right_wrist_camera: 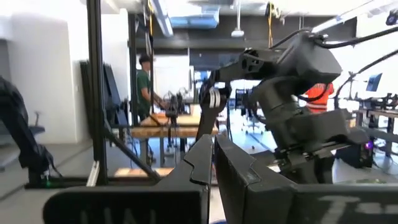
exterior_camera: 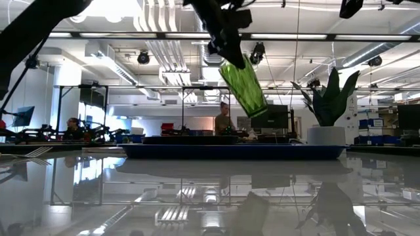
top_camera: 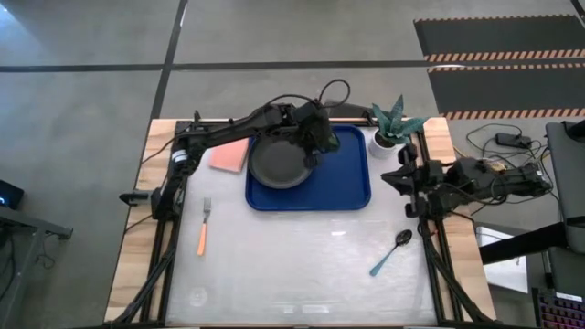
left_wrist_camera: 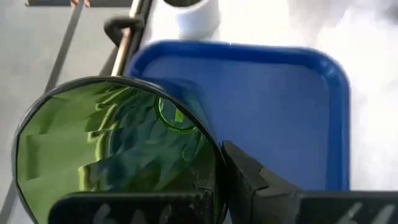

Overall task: Pick and place plate/cup/fork/spoon on tray
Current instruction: Put the green cup on the blue tray to the top right of the black plate

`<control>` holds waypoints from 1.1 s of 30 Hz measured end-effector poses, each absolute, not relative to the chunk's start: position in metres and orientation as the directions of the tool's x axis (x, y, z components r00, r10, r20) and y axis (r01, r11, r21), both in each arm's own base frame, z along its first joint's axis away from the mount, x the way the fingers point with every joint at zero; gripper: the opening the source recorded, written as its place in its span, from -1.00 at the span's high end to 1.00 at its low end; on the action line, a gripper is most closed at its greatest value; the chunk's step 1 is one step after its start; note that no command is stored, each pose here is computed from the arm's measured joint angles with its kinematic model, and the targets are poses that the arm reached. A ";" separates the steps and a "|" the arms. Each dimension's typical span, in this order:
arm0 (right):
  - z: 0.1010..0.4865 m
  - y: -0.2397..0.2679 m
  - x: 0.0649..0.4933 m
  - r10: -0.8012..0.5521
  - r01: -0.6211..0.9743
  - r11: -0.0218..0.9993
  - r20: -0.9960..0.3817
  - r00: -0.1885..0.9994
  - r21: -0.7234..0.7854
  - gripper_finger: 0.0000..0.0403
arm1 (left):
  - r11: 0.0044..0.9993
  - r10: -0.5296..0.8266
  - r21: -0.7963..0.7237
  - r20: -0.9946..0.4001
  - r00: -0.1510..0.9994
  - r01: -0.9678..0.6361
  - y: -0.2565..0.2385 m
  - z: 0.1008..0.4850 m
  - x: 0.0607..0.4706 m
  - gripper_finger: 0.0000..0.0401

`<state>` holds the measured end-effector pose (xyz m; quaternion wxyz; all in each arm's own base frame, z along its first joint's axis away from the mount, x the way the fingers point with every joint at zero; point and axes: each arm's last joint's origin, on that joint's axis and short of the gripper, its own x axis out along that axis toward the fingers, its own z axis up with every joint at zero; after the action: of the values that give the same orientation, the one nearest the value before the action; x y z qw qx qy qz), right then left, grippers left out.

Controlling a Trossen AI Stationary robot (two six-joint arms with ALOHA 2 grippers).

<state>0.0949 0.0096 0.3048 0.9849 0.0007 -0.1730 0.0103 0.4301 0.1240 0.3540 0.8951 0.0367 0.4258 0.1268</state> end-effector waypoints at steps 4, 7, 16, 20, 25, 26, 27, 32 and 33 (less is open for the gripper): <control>0.313 0.009 0.091 0.018 -0.021 1.000 0.368 0.930 0.004 0.96 | 0.963 0.269 0.179 -0.717 0.644 -0.203 0.122 0.377 0.426 1.00; 0.319 0.009 0.088 0.018 -0.021 1.000 0.392 0.920 0.003 0.96 | 0.961 0.275 0.176 -0.692 0.668 -0.214 0.122 0.386 0.425 1.00; 0.320 0.008 0.087 0.017 -0.017 1.000 0.393 0.919 -0.004 0.96 | 0.981 0.190 0.151 -0.561 0.806 -0.125 0.094 0.388 0.452 1.00; 0.320 0.008 0.086 0.019 -0.021 1.000 0.388 0.921 0.001 0.96 | 0.981 0.184 0.146 -0.532 0.826 -0.125 0.095 0.383 0.461 1.00; 0.318 0.009 0.086 0.027 -0.034 0.999 0.373 0.928 0.012 0.96 | 0.985 0.170 0.113 -0.675 0.718 -0.128 0.098 0.353 0.462 1.00; 0.317 0.009 0.086 0.028 -0.034 0.999 0.361 0.932 0.011 0.96 | 0.984 0.175 0.111 -0.710 0.682 -0.137 0.098 0.347 0.459 1.00; 0.316 0.009 0.087 0.028 -0.034 0.999 0.351 0.936 0.010 0.96 | 0.982 0.183 0.111 -0.728 0.661 -0.150 0.098 0.343 0.458 1.00; 0.315 0.009 0.088 0.029 -0.039 0.999 0.334 0.942 0.023 0.96 | 0.980 0.194 0.118 -0.756 0.625 -0.163 0.098 0.338 0.456 1.00; 0.315 0.009 0.088 0.029 -0.041 0.999 0.334 0.942 0.027 0.96 | 0.980 0.193 0.117 -0.752 0.630 -0.159 0.096 0.338 0.457 1.00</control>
<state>0.0878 0.0089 0.3148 0.9853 0.0165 -0.1693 0.0177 0.4567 0.0964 0.3381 0.9026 0.0198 0.4189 0.0975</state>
